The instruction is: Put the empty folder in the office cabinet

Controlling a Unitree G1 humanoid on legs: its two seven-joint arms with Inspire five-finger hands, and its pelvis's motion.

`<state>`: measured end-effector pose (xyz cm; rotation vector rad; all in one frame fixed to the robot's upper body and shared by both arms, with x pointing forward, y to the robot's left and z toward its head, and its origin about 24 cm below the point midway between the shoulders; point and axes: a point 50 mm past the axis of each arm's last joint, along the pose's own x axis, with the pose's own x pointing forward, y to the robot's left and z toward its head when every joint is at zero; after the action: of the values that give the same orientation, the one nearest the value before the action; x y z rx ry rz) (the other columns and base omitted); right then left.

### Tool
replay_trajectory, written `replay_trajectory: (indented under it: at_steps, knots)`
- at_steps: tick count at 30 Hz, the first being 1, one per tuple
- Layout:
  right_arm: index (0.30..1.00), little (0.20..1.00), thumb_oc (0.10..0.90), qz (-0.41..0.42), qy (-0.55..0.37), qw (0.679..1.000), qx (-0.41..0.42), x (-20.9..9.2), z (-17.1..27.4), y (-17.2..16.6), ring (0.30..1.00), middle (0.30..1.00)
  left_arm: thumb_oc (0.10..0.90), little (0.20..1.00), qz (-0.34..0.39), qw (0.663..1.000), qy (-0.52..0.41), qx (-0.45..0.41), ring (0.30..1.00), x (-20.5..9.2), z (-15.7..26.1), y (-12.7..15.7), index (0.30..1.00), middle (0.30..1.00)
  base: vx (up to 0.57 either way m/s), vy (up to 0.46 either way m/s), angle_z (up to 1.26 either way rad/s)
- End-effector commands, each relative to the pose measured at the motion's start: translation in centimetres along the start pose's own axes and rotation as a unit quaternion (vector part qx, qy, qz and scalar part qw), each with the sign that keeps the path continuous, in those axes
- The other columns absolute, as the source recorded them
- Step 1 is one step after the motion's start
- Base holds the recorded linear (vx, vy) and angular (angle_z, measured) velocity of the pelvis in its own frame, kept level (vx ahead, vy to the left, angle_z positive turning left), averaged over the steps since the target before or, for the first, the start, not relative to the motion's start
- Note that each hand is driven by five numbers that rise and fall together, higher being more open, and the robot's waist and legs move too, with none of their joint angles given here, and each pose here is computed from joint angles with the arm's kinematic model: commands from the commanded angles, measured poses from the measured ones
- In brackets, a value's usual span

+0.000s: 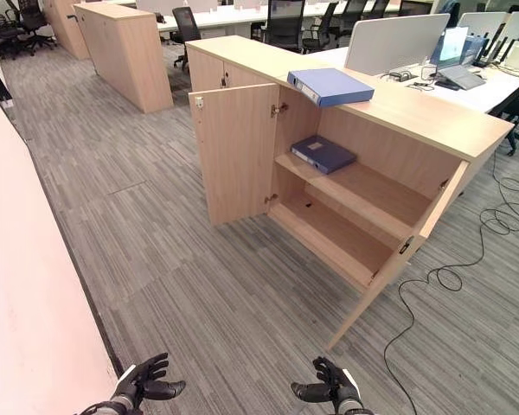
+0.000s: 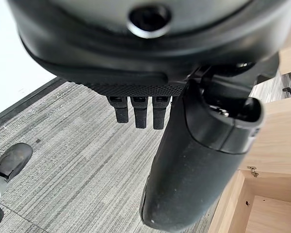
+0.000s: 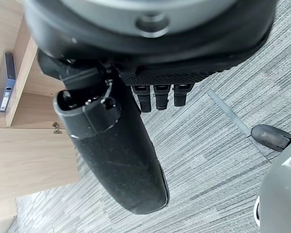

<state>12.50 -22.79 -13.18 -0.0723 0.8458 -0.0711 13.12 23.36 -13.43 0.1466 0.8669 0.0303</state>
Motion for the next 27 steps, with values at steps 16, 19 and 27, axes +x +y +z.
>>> replay_trajectory:
  at_steps: [16,19,27]
  knots:
    - [0.9,0.9,0.8,0.003,-0.053,0.999,0.002,1.1,3.2,-0.4,0.9,0.9,0.8,0.9,-0.007,0.997,-0.072,-0.026,0.9,1.2,3.9,-0.8,0.9,0.9,0.01,-0.074,0.0]
    - [0.9,0.9,0.8,0.002,-0.056,0.998,-0.003,1.2,3.5,-0.7,0.9,0.9,0.8,0.9,-0.012,0.996,-0.082,-0.028,0.9,1.4,4.6,-0.9,0.9,0.9,0.06,-0.221,-0.01]
    - [0.9,0.9,0.8,-0.002,-0.048,0.999,-0.007,1.3,3.5,-1.0,0.9,0.9,0.8,0.9,-0.011,0.997,-0.068,-0.037,0.9,1.5,4.0,-1.3,0.9,0.9,0.13,-0.064,-0.03]
